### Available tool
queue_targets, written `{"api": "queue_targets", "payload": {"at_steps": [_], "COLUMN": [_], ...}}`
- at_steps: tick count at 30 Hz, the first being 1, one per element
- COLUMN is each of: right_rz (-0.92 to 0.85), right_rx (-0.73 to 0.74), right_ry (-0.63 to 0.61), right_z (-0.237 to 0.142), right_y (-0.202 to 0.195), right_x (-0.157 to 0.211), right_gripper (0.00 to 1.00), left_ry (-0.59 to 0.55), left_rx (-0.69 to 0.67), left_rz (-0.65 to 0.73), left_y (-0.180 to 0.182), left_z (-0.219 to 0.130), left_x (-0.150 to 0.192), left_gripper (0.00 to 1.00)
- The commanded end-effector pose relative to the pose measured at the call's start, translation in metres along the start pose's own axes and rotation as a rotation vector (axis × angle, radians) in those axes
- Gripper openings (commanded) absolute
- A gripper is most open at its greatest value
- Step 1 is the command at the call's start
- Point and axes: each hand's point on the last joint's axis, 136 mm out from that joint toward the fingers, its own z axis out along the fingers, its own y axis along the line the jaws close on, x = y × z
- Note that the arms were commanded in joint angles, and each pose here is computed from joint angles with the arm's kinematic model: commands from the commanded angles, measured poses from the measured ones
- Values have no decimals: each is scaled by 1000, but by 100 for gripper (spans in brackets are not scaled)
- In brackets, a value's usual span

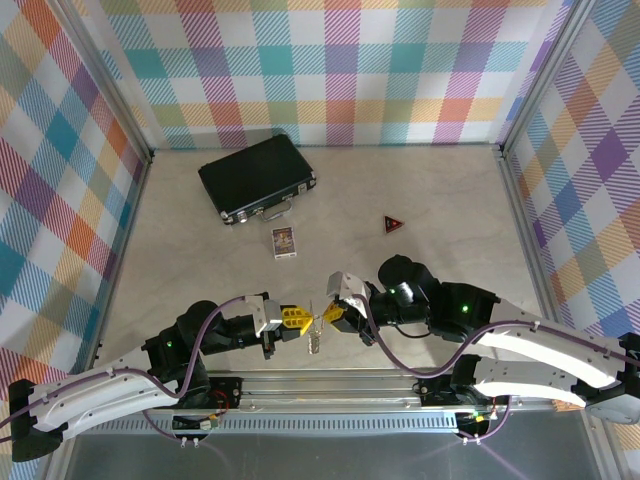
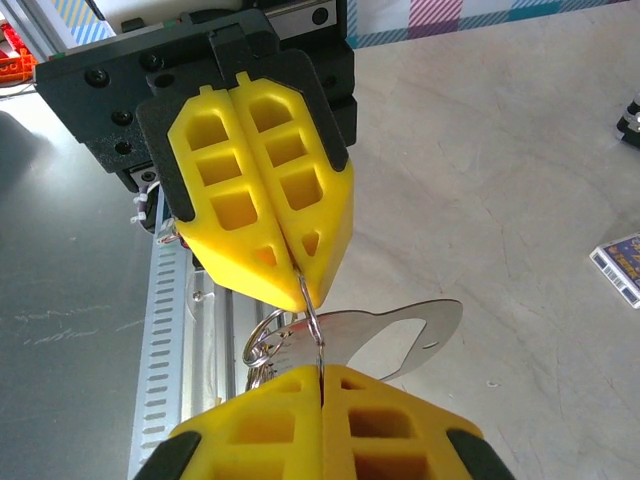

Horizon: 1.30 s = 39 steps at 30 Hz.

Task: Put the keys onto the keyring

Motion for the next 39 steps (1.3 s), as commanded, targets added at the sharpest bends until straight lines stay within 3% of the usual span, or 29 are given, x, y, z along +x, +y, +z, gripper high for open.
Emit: {"api": "queue_targets", "payload": {"at_steps": [1,39], "right_rz": [-42,-67], "right_rx": [20,-97], "right_ry": [-64,-72], "right_z": [-5,3], "right_y": [-1,19], "right_x": [-15,-16], "right_gripper": [0,0], "left_ry": [-97,-100], "left_rx": [30,21], "left_rz": [18,-4], "left_y": [-6,-4], "left_z": [-4,-4], "left_x": [-33,-38], "left_gripper": [0,0]}}
